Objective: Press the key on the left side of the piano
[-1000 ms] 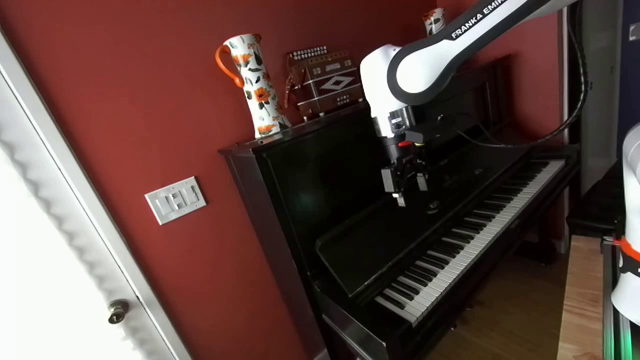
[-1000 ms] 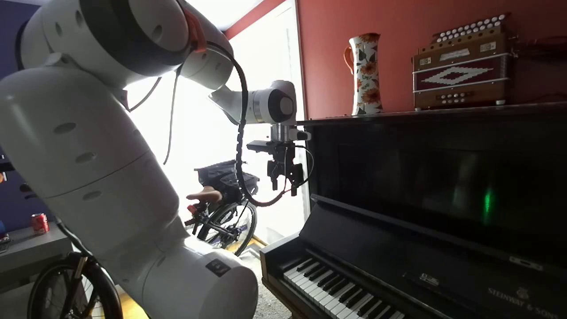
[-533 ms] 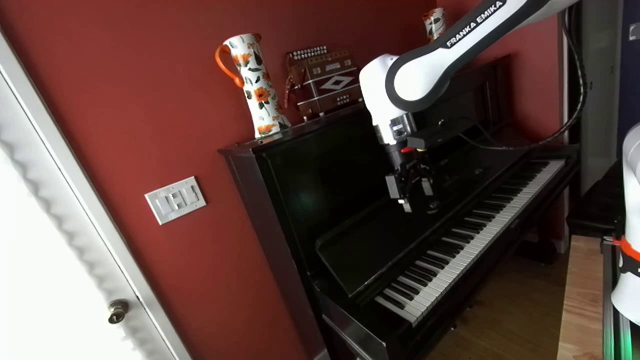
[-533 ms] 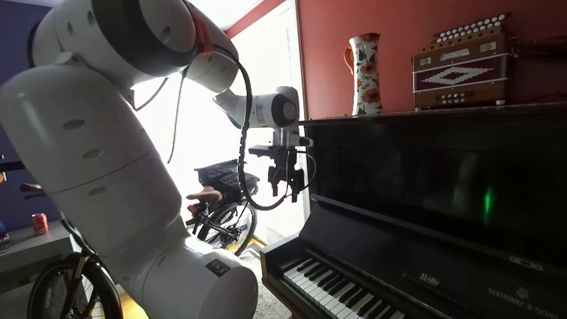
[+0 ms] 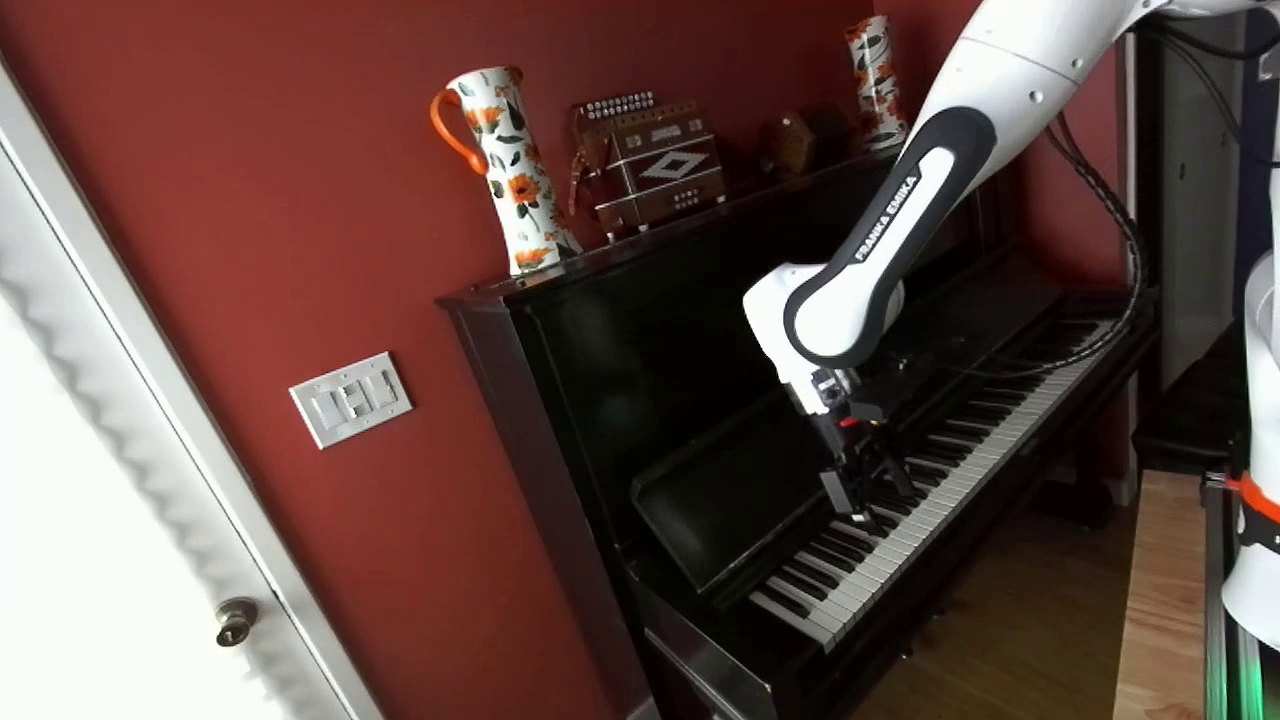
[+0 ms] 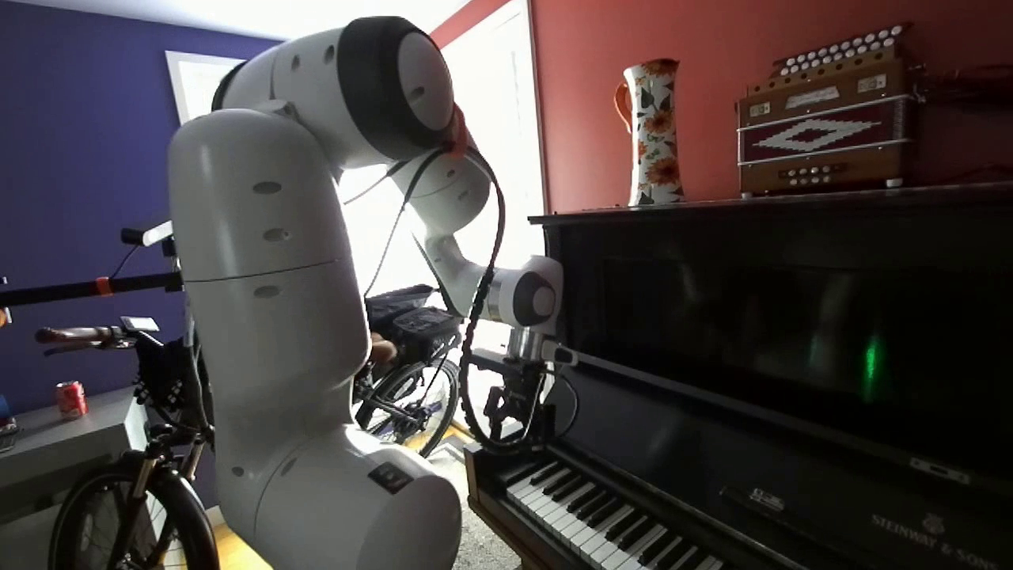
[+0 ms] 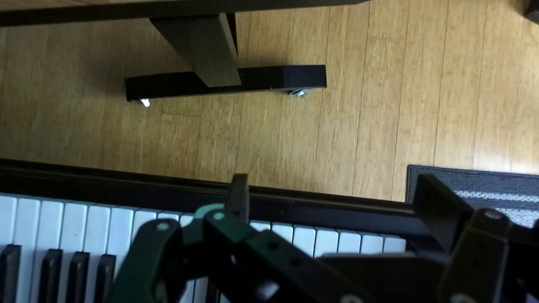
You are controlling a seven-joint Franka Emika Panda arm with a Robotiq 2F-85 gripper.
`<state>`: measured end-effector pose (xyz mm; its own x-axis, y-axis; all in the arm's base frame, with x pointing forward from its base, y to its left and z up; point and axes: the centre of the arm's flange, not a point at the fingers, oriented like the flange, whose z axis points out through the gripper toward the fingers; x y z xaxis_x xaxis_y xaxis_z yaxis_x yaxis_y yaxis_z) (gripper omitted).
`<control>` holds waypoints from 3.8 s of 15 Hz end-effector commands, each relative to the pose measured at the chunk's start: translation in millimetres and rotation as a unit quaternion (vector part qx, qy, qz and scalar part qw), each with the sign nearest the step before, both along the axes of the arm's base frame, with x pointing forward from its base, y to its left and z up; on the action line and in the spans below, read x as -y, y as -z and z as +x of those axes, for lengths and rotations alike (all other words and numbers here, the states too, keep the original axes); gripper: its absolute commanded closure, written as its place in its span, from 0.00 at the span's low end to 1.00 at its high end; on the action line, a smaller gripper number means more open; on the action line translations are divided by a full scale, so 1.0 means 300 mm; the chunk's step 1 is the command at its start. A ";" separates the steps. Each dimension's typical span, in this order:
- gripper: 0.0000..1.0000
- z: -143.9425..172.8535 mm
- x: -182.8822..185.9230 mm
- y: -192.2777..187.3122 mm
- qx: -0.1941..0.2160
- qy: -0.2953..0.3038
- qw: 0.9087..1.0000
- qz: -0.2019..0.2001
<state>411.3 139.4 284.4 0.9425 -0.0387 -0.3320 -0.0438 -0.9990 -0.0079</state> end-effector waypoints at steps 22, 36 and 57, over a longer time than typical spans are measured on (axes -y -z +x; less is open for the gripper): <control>0.65 0.041 0.105 0.388 0.121 -0.026 0.992 0.021; 1.00 0.053 0.157 0.452 0.147 -0.026 0.989 0.011; 1.00 0.059 0.145 0.532 0.132 -0.020 0.991 0.022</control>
<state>428.5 95.7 141.5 0.9981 0.0125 -0.0606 0.0097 -0.9989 -0.0460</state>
